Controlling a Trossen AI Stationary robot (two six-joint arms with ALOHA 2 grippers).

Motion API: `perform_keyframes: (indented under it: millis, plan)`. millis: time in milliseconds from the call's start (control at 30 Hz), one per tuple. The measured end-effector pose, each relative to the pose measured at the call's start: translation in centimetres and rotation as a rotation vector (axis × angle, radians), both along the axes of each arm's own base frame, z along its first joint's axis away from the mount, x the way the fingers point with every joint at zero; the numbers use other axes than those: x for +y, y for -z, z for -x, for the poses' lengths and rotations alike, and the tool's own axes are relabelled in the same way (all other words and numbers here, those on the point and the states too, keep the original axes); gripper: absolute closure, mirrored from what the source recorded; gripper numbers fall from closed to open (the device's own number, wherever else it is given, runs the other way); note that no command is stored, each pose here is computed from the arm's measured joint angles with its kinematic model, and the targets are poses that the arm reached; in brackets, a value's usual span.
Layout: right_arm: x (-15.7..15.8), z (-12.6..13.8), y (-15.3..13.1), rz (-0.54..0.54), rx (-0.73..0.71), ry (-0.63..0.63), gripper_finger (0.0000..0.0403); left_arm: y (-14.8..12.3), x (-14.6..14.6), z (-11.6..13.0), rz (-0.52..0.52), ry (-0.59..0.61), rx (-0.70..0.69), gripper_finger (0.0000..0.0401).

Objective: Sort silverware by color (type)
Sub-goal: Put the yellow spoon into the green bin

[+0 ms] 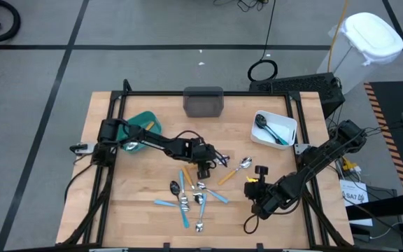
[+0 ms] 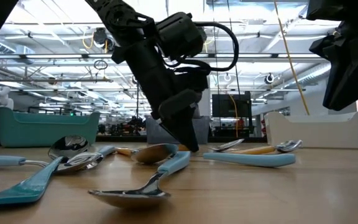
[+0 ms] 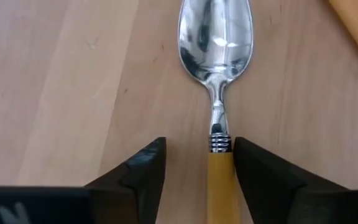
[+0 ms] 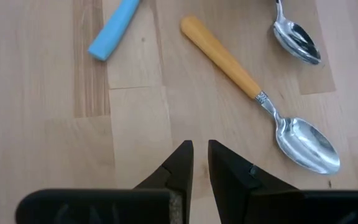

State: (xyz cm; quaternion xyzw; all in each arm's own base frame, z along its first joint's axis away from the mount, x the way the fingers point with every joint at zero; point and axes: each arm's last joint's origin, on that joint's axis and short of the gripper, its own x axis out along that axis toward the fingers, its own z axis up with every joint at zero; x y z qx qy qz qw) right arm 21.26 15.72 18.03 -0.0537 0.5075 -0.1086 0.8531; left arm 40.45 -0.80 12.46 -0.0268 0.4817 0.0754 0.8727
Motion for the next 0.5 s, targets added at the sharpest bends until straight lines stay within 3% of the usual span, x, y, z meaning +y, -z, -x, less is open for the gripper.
perform_keyframes:
  millis: [333, 500]
  plan:
    - [-0.1, -0.3, -0.2, 0.075, -0.057, -0.008, 0.0358, 0.0, -0.9, -0.1, 0.001, 0.067, -0.015, 0.0352]
    - [0.0, -0.5, -0.3, 0.085, -0.08, -0.031, 0.0358, -0.3, -1.2, -0.5, -0.009, 0.066, -0.057, 0.0389]
